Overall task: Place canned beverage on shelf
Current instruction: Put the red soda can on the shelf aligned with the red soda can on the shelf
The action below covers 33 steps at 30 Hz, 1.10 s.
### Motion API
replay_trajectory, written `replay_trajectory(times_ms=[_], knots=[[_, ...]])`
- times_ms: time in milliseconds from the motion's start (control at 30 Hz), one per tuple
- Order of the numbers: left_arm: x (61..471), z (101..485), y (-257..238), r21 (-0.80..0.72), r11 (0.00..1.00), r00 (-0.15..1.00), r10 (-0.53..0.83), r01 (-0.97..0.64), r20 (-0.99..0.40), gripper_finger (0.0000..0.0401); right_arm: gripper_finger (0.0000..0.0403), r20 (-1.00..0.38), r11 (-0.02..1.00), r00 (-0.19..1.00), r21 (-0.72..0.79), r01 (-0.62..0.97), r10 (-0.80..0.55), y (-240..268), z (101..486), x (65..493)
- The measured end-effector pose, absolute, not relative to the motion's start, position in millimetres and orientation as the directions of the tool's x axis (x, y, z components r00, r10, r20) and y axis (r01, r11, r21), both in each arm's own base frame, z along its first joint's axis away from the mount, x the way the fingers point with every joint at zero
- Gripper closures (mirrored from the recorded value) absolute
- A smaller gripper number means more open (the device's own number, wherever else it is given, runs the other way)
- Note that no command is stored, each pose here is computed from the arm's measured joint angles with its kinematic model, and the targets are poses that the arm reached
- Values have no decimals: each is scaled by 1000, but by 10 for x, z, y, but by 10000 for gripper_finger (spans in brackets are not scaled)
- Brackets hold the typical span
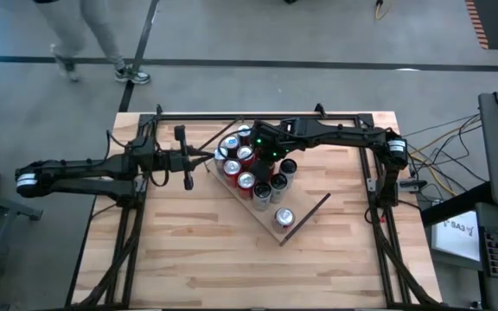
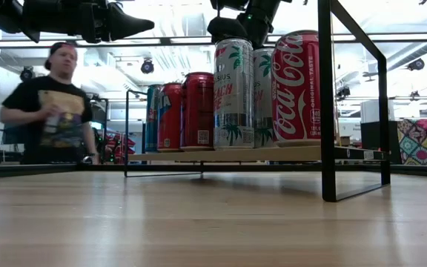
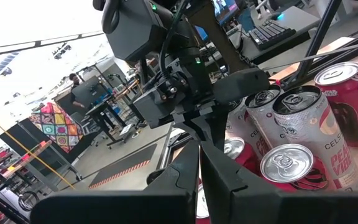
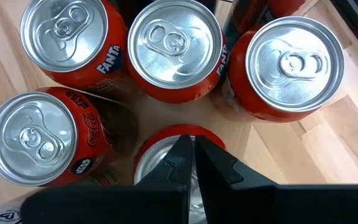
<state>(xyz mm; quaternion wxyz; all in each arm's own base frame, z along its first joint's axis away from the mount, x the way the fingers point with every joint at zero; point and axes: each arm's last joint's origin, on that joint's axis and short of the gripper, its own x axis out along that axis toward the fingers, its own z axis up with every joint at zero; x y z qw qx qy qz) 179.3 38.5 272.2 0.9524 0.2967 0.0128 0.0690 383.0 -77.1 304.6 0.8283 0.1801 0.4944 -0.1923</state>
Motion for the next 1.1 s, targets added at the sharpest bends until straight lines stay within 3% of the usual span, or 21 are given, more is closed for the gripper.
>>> replay_trajectory(times_ms=[867, 1100], knots=[[1793, 2722, 384, 573, 811, 990, 139, -123, 17, 401, 390, -863, 853, 492, 167, 494, -116, -735, 3251, 3713], [1793, 2722, 384, 573, 810, 990, 139, -123, 17, 401, 390, -887, 847, 450, 156, 507, -106, -719, 3224, 3678]])
